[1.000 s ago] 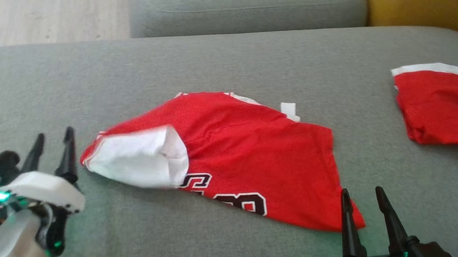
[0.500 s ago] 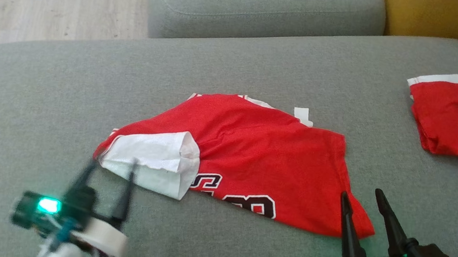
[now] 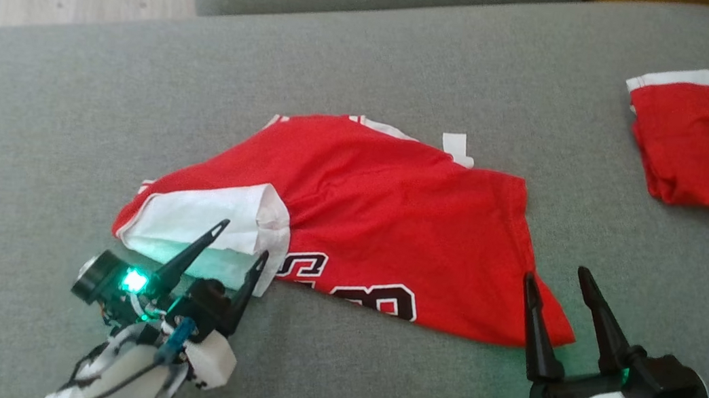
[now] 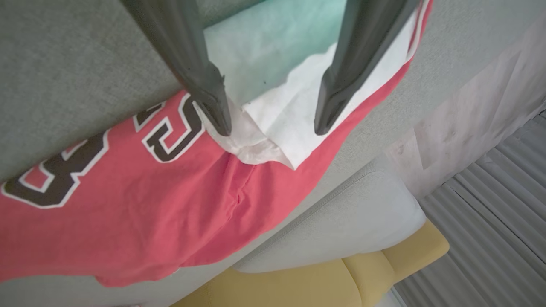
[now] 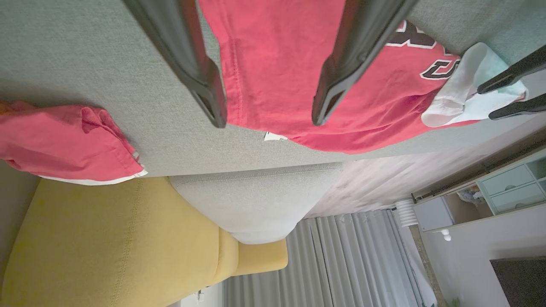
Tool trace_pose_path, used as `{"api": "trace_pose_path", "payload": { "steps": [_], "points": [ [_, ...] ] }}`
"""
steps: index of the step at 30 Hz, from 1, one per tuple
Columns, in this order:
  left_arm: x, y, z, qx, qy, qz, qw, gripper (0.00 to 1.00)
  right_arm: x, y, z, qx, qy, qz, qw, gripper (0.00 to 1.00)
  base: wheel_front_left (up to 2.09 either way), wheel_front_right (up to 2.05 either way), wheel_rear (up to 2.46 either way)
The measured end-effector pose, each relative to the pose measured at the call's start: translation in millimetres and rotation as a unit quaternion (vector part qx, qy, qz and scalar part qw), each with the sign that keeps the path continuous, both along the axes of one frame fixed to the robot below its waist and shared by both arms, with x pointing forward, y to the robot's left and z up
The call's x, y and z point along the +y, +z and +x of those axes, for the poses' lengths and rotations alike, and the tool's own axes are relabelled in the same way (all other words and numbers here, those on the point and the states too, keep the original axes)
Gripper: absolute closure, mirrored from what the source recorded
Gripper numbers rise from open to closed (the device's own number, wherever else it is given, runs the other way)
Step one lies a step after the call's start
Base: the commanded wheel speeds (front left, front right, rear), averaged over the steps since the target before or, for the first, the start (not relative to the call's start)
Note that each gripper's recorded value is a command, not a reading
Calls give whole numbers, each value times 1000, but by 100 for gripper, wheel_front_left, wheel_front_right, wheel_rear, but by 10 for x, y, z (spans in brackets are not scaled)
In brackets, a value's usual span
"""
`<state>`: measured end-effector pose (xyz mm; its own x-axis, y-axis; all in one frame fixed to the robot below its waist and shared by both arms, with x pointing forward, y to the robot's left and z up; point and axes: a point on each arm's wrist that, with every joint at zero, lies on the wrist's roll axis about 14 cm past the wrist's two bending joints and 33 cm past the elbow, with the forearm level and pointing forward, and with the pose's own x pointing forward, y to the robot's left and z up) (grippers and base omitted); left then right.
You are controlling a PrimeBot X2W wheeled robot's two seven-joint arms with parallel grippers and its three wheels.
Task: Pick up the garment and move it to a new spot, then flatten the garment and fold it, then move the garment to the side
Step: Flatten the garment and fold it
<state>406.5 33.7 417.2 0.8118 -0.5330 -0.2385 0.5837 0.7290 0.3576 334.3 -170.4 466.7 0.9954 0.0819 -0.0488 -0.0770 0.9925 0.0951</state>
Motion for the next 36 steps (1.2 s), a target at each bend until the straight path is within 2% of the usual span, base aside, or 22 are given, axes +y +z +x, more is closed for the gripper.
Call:
{"api": "trace_pose_path", "payload": {
  "steps": [6, 14, 15, 16, 18, 19, 22, 25, 27, 30, 33, 34, 35, 36],
  "points": [
    [-14, -217, 57, 28, -1, 19, 999, 0, -65, -38, 20, 7, -9, -3, 1000, 0, 0, 0, 0],
    [-91, -155, 38, 22, 2, 3, 1000, 0, -118, -7, -10, 3, -17, -5, 1000, 0, 0, 0, 0],
    [-89, -151, 21, 22, 1, 2, 1000, 17, -119, -1, -11, 1, -17, -5, 1000, 0, 0, 0, 0],
    [-81, -161, -2, 23, 2, 2, 1000, 17, -120, 6, -13, 0, -17, -5, 1000, 0, 0, 0, 0],
    [-47, -196, -50, 27, 5, 5, 1000, 35, -122, 17, -14, -1, -18, -5, 1000, 0, 0, 0, 0],
    [-32, -212, -69, 30, 7, 5, 1000, 52, -123, 21, -14, -2, -18, -5, 1000, 0, 0, 0, 0],
    [4, -231, -95, 36, 13, 3, 999, 68, -117, 32, -12, -4, -17, -5, 1000, 0, 0, 0, 0],
    [12, -228, -94, 35, 13, 3, 999, 71, -114, 34, -12, -5, -16, -5, 1000, 0, 0, 0, 0],
    [15, -229, -94, 35, 14, 3, 999, 86, -112, 32, -12, -4, -16, -5, 1000, 0, 0, 0, 0],
    [19, -231, -94, 35, 14, 3, 999, 100, -107, 26, -9, -3, -15, -5, 1000, 0, 0, 0, 0],
    [31, -229, -93, 34, 15, 4, 999, 99, -101, 24, -5, -3, -14, -5, 1000, 0, 0, 0, 0],
    [39, -230, -93, 34, 15, 5, 999, 84, -100, 25, -5, -3, -13, -5, 1000, 0, 0, 0, 0],
    [49, -231, -94, 33, 14, 8, 999, 57, -99, 25, -4, -3, -13, -5, 1000, 0, 0, 0, 0],
    [61, -228, -92, 30, 15, 11, 999, 11, -97, 25, -4, -3, -13, -5, 1000, 0, 0, 0, 0]
  ]
}}
